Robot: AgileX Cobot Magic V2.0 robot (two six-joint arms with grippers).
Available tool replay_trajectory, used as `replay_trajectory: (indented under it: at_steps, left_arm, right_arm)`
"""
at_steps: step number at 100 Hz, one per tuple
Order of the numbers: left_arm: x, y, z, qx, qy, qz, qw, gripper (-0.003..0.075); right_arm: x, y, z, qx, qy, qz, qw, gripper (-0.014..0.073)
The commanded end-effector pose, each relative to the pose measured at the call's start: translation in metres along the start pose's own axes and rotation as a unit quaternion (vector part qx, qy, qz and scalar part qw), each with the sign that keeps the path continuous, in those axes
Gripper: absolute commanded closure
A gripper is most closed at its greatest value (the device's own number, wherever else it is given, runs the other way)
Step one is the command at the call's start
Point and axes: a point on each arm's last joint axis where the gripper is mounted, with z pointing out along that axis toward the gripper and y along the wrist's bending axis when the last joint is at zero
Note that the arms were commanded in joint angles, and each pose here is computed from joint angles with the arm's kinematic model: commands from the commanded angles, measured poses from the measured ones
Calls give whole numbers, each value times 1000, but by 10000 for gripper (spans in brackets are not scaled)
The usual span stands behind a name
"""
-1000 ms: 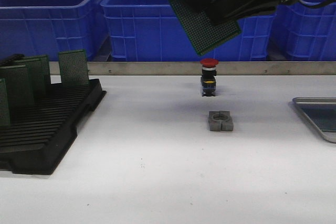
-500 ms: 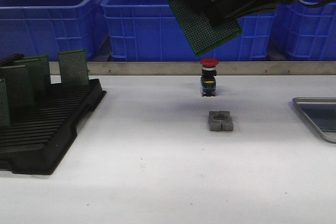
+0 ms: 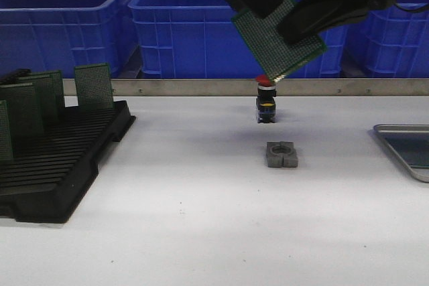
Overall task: Place circuit board on tray
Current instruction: 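Release the left gripper and carry the board toward the metal tray, then lower the second board onto the tray beside the first, open right gripper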
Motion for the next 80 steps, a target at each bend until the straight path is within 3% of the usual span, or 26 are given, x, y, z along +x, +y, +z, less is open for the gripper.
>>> replay_trajectory:
  at_steps: [1, 12, 35, 53, 80]
  left_arm:
    - [-18, -20, -26, 12, -36, 13, 999, 67]
    - [-18, -20, -26, 12, -36, 13, 999, 67]
    - [-18, -20, -26, 12, -36, 13, 999, 67]
    - [-18, -20, -26, 12, -36, 13, 999, 67]
    - [-18, -20, -26, 12, -36, 13, 999, 67]
  right_arm:
    - [-12, 9, -26, 10, 2, 23, 1000, 661]
    - [-7, -3, -45, 53, 21, 76, 995, 661]
    - [15, -29, -86, 113, -11, 139, 984, 661]
    - [40, -60, -117, 174, -52, 245, 952, 661]
    - [86, -103, -123, 174, -57, 350, 919, 661]
